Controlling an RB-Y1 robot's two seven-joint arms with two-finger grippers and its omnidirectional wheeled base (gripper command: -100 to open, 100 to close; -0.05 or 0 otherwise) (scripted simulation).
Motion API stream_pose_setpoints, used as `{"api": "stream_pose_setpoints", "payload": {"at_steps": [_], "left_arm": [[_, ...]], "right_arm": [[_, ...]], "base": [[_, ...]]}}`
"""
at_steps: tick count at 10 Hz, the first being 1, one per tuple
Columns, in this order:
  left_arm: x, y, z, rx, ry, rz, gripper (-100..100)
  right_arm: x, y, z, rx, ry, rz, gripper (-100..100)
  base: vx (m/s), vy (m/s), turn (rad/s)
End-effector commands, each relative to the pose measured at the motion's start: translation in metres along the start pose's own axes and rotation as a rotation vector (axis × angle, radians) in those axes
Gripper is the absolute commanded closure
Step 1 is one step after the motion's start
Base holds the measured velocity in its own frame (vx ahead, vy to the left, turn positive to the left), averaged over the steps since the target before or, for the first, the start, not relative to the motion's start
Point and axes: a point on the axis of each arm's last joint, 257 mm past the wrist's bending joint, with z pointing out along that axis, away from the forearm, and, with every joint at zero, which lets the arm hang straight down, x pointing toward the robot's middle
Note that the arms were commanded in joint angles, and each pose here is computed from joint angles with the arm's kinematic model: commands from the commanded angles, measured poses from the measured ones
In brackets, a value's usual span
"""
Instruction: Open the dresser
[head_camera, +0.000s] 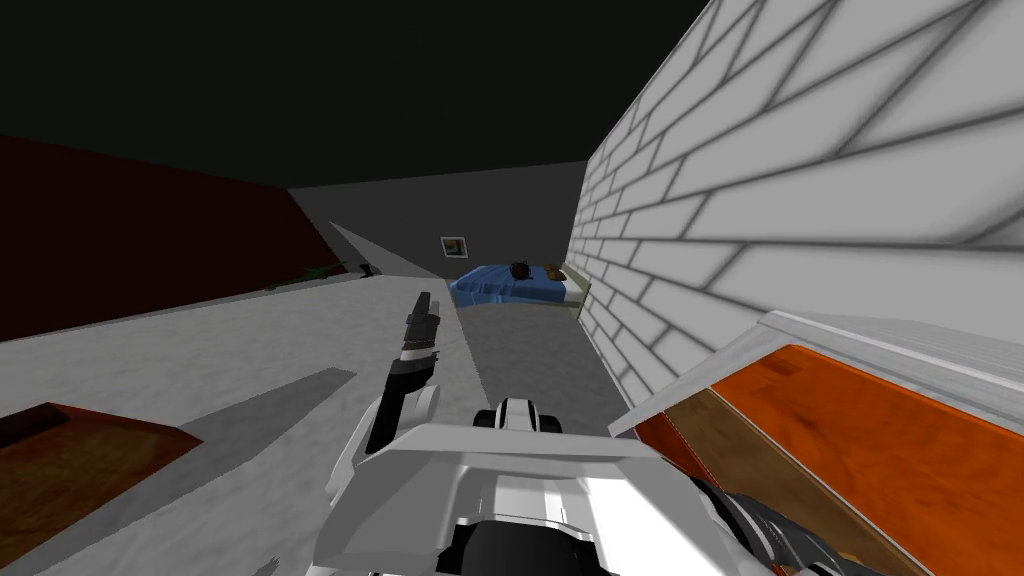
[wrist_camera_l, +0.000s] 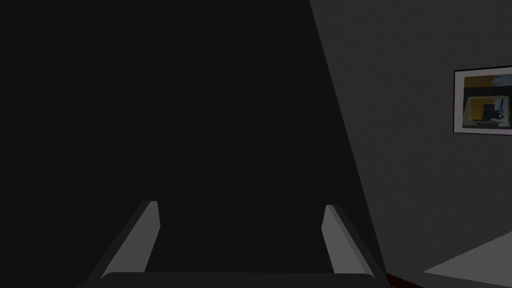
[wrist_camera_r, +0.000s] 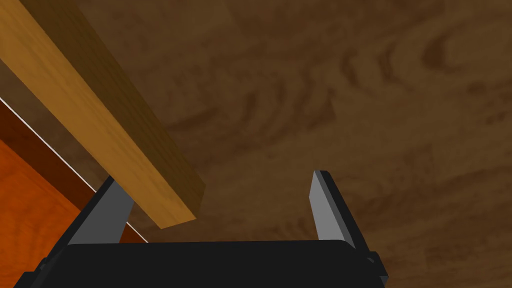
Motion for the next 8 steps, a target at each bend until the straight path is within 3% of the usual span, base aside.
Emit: {"api": "stream_pose_setpoints", "payload": {"at_steps": [1,3,4,5,8], "left_arm": [[0.000,0.000,0.000,0.000,0.000,0.000,0],[0.000,0.000,0.000,0.000,0.000,0.000,0],[0.000,0.000,0.000,0.000,0.000,0.000,0],[0.000,0.000,0.000,0.000,0.000,0.000,0],[0.000,0.000,0.000,0.000,0.000,0.000,0]], "right_arm": [[0.006,-0.011,0.009,0.046,0.077,-0.002,-100],[0.011,-0.014,0.011,0.054,0.084,-0.015,-100],[0.006,-0.016,0.012,0.075,0.128,-0.006,-100],[0.017,-0.019,0.013,0.082,0.158,-0.015,-100],[0.019,-0.020,0.013,0.083,0.163,-0.017,-100]], "base": [[-0.165,0.033,0.356],[-0.059,-0.004,0.025],[-0.138,0.026,0.336],[-0.169,0.040,0.341],[-0.031,0.012,0.016]]}}
